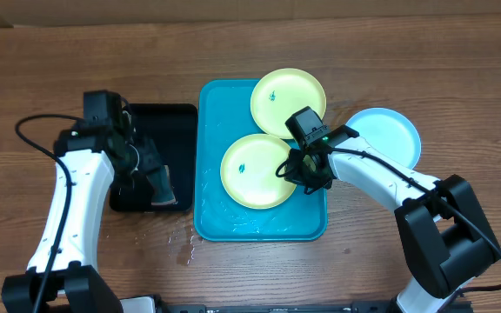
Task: Clean dirty plates on tray and stack at the side
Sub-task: 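Reach the left gripper down to the sponge on the black tray and grasp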
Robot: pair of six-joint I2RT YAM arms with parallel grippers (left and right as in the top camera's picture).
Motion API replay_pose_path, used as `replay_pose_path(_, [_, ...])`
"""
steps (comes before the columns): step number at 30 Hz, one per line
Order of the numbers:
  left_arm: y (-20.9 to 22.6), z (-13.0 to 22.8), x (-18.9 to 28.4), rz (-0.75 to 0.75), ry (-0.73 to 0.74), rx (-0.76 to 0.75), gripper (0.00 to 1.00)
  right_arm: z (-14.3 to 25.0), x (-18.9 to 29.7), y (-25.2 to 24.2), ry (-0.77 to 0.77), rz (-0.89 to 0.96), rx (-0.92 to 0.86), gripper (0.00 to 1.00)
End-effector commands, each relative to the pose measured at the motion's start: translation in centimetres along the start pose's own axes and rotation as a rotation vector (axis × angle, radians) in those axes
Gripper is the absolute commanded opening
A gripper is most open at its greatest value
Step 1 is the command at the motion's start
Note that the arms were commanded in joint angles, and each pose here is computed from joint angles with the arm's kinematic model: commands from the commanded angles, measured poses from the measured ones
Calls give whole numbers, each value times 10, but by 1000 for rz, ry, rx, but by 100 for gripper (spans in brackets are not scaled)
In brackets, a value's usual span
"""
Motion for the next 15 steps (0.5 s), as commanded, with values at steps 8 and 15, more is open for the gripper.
replay_pose_path(8, [-5,13,-30,-7,5,-37,39,-9,8,5,-40,-16,-5,4])
replay_pose_path(15, [-4,18,-49,-73,28,-22,40,-9,8,5,-39,-18,-4,4])
Point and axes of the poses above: each gripper's point midway between its finger pads, its own x axis back along the fingers, its own y axis along the line the jaws close on, z = x × y, the point moved 3 cm from there along x, back along the fingers, and after that the axes turned 5 degrees about -x, right-handed, at the moved point
